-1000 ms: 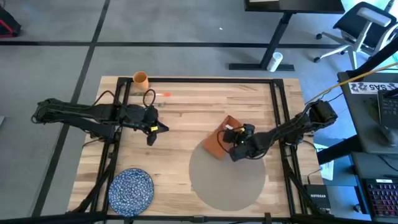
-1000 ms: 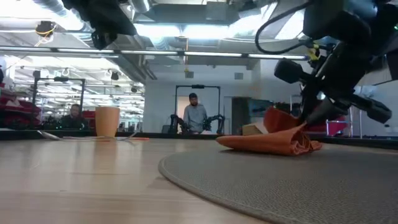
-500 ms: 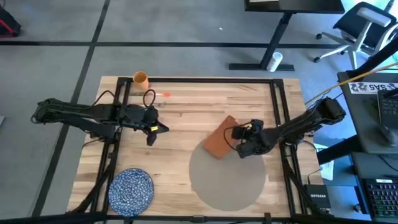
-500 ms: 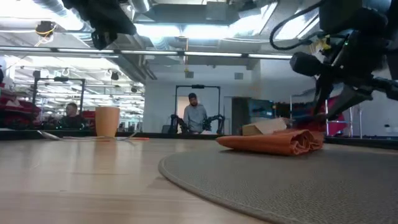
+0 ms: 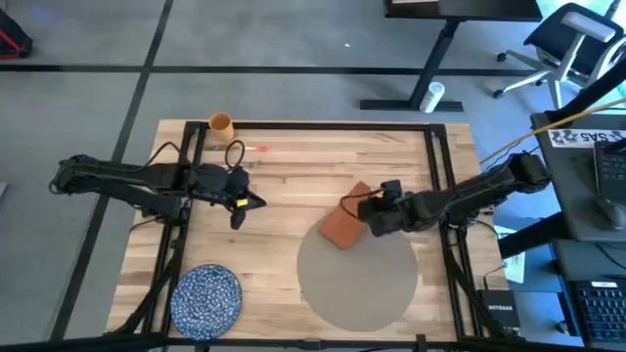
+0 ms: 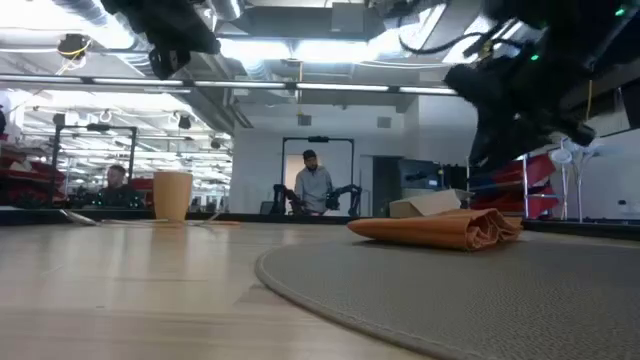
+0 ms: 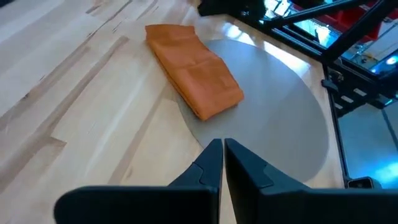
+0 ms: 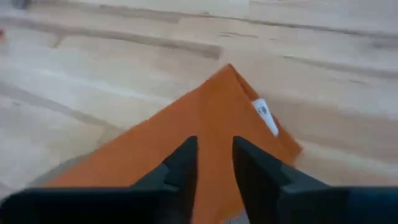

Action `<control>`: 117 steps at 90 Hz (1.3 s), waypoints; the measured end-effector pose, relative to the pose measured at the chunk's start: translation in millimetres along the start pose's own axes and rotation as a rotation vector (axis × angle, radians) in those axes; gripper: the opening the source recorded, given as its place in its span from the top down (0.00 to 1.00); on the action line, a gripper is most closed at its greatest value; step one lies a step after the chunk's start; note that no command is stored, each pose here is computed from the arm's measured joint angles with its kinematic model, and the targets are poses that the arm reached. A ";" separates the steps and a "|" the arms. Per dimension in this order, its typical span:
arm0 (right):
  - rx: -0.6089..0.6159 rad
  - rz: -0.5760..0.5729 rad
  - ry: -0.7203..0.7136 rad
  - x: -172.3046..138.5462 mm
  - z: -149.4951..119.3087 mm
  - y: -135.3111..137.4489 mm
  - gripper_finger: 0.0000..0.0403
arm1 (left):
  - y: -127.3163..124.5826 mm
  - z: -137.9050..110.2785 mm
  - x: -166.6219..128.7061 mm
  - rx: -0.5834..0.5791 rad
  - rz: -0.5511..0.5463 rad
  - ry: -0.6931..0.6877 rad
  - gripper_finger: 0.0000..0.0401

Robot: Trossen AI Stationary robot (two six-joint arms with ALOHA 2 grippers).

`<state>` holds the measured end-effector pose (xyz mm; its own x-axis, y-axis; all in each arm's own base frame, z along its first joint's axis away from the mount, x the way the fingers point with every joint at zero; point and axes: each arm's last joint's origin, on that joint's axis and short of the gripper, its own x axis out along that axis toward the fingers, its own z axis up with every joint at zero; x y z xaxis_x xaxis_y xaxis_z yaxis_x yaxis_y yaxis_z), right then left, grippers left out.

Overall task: Set table place
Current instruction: Fold the orange napkin, then move the orange napkin to the middle left of the table

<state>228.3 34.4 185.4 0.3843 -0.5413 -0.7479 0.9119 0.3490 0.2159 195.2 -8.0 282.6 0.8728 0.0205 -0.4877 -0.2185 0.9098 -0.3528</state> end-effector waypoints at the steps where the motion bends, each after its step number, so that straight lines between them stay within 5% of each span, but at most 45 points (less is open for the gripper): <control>1: -0.005 0.002 -0.002 1.2 0.9 0.6 0.87 | -0.5 0.1 0.6 0.002 -0.003 -0.001 1.00; 11: -0.080 -0.004 0.013 14.7 9.0 3.4 0.98 | -5.3 0.6 9.9 0.014 -0.027 -0.008 1.00; 66: -0.251 -0.238 0.149 79.4 28.9 -17.3 1.00 | -18.9 -5.7 34.5 0.015 -0.062 0.012 1.00; 117: -0.209 -0.219 0.090 122.2 46.8 -19.7 1.00 | -18.8 -6.0 34.5 -0.006 -0.060 0.015 1.00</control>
<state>264.1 -74.4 119.1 0.1594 -0.5541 -0.8170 0.9185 0.3865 -0.0829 226.7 -26.8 267.6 0.8776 -0.0406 -0.4777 -0.1684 0.9067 -0.3866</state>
